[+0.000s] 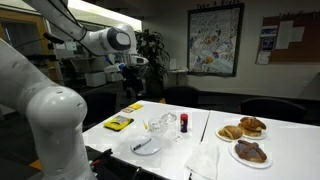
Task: Put one white sachet in the glass container.
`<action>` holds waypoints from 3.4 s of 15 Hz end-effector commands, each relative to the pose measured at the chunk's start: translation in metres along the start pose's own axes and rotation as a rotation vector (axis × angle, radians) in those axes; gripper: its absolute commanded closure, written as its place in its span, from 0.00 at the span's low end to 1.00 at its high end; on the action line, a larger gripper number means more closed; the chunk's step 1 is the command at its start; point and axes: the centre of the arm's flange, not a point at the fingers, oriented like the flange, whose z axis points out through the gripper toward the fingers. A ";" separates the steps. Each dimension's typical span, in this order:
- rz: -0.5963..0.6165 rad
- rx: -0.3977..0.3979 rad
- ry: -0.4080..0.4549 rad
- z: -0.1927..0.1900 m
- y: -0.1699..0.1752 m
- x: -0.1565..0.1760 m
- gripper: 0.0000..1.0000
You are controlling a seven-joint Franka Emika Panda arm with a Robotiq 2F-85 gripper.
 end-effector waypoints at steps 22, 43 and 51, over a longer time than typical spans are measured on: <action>-0.193 0.179 0.351 0.100 0.093 0.138 0.00; -0.166 0.146 0.027 0.227 0.104 0.216 0.00; -0.113 0.154 0.008 0.232 0.098 0.210 0.00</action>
